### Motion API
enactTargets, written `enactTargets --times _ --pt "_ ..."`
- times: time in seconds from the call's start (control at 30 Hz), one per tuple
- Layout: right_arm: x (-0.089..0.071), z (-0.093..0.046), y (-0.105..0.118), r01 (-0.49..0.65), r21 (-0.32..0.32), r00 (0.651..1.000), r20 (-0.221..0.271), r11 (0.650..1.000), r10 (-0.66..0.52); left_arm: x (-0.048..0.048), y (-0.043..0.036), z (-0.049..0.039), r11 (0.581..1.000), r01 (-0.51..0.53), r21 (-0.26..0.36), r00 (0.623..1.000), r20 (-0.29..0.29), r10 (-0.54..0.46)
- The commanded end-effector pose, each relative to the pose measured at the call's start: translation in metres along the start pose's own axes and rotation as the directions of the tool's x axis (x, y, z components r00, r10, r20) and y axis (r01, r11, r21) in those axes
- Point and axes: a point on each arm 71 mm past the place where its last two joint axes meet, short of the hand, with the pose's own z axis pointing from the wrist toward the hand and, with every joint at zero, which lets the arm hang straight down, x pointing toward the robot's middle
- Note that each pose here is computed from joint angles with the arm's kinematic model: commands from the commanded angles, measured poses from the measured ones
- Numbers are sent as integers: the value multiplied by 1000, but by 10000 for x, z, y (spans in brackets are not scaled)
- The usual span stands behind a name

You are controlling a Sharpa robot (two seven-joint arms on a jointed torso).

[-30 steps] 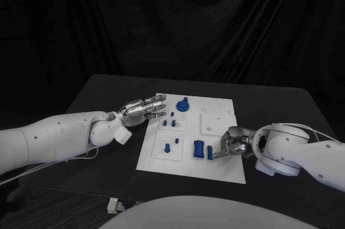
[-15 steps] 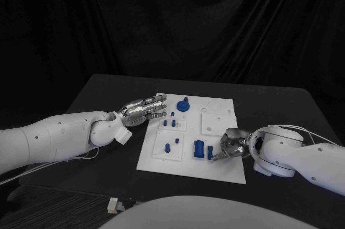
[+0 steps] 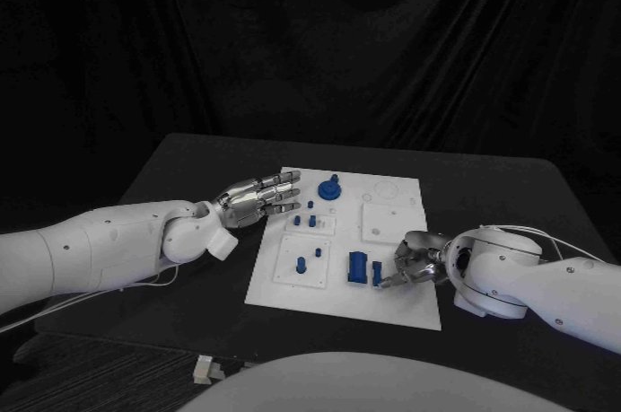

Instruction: Assemble the parts on the task board

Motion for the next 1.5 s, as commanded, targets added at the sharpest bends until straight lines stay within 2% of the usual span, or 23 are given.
enactTargets --times 0.03,0.3,0.8,1.03,1.2,1.33,1.4,1.5 --pt "-8 13 -7 -2 15 1000 22 1000 1 18 -1 7 1000 14 13 1000 -13 -14" --pt "-12 45 -4 3 27 1000 18 1000 -3 18 3 2 1000 15 13 1000 -13 -15" --pt "64 84 9 30 35 998 -65 999 -27 12 5 -8 1000 16 14 1000 -12 -15" --pt "76 79 -7 31 30 997 -74 999 -28 5 1 -17 1000 15 19 1000 -8 -14" --pt "62 52 -39 14 20 999 -52 1000 -13 4 -12 -31 999 14 35 1000 -4 -14" --pt "25 -9 -100 -11 11 1000 -14 1000 11 5 -46 -68 997 9 76 1000 10 -10" --pt "-22 -49 -129 -23 4 1000 14 1000 23 7 -69 -93 995 5 104 1000 20 -8" --pt "-187 -138 -169 -53 -22 994 90 998 55 11 -122 -146 986 -7 164 999 43 0"
